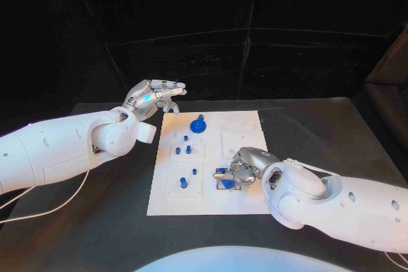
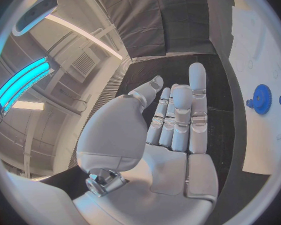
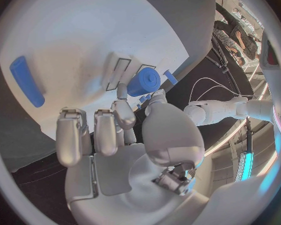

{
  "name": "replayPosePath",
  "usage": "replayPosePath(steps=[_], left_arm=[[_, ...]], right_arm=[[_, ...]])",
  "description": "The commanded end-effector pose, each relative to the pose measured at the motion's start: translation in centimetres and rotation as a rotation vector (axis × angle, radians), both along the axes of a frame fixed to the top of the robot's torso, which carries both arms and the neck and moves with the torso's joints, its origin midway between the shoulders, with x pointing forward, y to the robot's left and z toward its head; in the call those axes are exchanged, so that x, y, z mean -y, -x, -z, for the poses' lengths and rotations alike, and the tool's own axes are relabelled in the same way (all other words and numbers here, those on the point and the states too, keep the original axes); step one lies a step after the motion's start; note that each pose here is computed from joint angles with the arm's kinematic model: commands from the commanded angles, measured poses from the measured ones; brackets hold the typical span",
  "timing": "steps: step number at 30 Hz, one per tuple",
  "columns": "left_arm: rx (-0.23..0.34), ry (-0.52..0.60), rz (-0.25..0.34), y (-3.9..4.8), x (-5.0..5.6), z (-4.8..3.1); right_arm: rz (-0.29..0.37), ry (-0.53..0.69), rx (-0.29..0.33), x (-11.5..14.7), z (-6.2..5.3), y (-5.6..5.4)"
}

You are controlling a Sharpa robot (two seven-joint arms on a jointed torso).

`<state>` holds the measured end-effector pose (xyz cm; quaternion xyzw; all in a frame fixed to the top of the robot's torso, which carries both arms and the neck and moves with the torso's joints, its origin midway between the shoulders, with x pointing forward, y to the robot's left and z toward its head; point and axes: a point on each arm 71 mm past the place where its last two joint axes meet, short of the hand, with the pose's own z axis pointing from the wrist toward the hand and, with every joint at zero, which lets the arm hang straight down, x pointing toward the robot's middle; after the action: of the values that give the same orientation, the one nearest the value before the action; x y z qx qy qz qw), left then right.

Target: Assemble the parts on the task board

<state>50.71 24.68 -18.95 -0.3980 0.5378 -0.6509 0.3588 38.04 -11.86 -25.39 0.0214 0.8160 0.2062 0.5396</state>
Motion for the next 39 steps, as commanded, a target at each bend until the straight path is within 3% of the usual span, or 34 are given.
replayPosePath(steps=[1,21,39], left_arm=[[0.007,0.011,0.005,0.0,0.1,-0.18],[0.007,0.009,0.004,-0.12,0.0,-0.14],[0.005,0.007,0.002,-0.15,0.0,-0.11]], right_arm=[[-0.001,0.014,0.032,0.1,-0.4,0.1],[-0.069,-0.003,-0.031,-0.2,-0.9,1.8],[-0.077,0.007,-0.041,-0.1,-0.5,1.5]])
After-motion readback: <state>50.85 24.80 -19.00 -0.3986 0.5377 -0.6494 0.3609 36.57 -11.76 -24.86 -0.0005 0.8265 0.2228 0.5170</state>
